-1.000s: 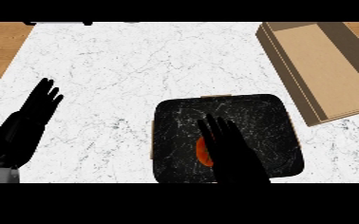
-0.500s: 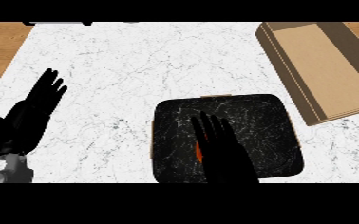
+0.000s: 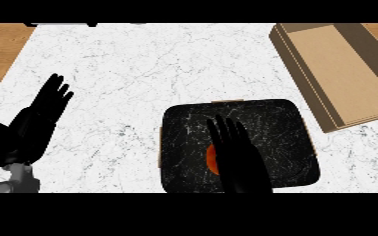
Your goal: Pick the tomato from the tray and place it in the cardboard box
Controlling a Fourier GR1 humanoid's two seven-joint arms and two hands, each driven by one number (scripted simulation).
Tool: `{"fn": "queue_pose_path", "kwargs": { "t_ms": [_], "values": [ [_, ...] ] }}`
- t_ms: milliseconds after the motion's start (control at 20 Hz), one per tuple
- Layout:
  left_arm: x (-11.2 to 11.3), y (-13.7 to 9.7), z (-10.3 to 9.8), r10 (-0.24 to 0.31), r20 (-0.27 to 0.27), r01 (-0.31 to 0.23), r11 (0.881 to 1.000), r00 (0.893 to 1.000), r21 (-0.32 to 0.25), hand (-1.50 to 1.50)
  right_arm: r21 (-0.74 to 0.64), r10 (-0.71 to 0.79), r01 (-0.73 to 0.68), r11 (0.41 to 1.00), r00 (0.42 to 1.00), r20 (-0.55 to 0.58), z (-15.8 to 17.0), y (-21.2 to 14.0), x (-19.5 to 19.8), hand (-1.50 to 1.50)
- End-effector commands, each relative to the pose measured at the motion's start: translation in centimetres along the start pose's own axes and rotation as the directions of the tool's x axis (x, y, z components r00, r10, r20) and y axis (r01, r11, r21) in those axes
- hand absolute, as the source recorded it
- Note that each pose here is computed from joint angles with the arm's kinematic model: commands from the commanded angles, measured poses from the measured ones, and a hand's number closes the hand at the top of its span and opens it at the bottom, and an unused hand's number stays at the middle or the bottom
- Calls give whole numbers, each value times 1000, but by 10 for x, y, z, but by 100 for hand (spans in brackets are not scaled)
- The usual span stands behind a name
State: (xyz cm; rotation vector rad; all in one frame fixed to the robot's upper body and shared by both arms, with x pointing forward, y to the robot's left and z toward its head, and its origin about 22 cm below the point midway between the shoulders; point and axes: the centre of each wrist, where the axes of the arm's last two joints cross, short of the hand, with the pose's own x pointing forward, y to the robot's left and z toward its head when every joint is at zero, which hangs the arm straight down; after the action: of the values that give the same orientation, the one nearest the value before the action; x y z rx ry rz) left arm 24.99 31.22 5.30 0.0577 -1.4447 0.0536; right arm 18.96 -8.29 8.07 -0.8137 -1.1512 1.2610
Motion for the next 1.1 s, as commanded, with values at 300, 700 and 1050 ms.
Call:
{"fn": "queue_pose_path", "kwargs": {
  "t_ms": [300,700,1050],
  "values": [
    [2,9,15,-6,-12,6,1000,1000,-8,0,56,39,-38,998,999,-15,2,2,6,-150],
    [3,5,13,-5,-5,5,1000,1000,2,0,45,36,-35,998,999,-21,-13,43,-9,-150],
    [1,7,7,-18,-17,17,1000,1000,-13,0,24,33,-33,999,999,-4,-25,18,-3,150]
  ]
}}
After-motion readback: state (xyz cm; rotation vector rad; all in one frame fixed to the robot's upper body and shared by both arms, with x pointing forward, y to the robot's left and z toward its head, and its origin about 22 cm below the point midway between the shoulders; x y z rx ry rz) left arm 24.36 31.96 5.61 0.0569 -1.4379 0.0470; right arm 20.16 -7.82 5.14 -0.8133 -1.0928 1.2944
